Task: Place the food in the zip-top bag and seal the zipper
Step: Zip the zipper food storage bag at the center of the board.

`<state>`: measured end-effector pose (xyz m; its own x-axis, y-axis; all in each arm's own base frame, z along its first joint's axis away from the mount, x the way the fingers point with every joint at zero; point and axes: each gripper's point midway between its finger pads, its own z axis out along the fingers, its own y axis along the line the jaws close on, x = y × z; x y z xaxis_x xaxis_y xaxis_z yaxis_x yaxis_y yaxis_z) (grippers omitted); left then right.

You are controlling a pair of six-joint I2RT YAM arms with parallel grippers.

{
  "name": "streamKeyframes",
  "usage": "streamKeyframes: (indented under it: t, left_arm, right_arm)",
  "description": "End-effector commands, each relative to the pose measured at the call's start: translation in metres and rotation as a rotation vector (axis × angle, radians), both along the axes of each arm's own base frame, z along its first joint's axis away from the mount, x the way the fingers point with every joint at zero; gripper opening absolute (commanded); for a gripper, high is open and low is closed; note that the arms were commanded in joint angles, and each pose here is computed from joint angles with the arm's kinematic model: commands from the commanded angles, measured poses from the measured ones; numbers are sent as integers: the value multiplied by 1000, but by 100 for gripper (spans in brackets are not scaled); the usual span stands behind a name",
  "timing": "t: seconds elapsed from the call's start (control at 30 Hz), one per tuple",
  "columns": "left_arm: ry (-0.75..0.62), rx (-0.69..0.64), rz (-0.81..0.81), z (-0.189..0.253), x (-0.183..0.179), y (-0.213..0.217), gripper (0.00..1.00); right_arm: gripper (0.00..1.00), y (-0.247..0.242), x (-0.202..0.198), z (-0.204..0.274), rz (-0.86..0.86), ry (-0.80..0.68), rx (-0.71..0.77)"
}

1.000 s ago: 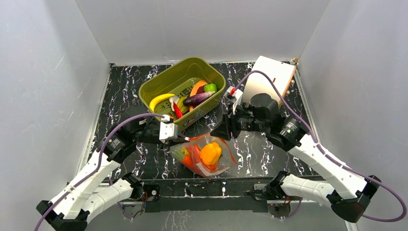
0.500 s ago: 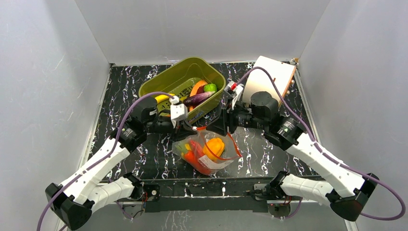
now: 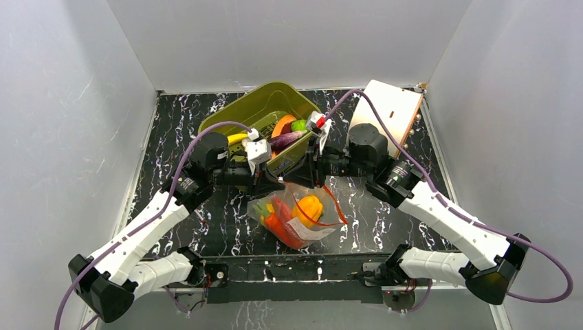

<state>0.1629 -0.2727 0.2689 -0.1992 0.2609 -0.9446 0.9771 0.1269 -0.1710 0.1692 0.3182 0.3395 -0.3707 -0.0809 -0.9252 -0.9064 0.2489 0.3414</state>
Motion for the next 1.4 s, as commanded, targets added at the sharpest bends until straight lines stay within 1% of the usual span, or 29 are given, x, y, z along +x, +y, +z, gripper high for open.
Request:
streamKeyframes:
  t: [0.0, 0.13, 0.23, 0.47, 0.6, 1.17, 1.27, 1.37]
  left_arm:
    - [-37, -51, -25, 24, -3, -4, 0]
    - [-34, -52, -31, 24, -4, -4, 0]
    - [-37, -52, -33, 25, -5, -4, 0]
    - [-32, -57, -39, 28, -6, -4, 0]
    - [-23, -55, -40, 27, -5, -5, 0]
    - [-4, -47, -32, 29, -4, -5, 0]
    - [0, -48, -30, 29, -4, -6, 0]
    - [8, -48, -27, 30, -3, -6, 0]
  right_arm:
    - [20, 7, -2, 23, 48, -115, 67]
    - [24, 11, 0, 18, 57, -110, 63]
    - [25, 13, 1, 17, 59, -113, 61]
    - [22, 18, 0, 9, 87, -98, 45]
    - [23, 18, -4, 5, 104, -94, 37]
    - [20, 14, -3, -16, 92, -83, -33]
    - [16, 12, -4, -17, 89, -89, -37]
    - [6, 11, -3, -17, 85, -95, -37]
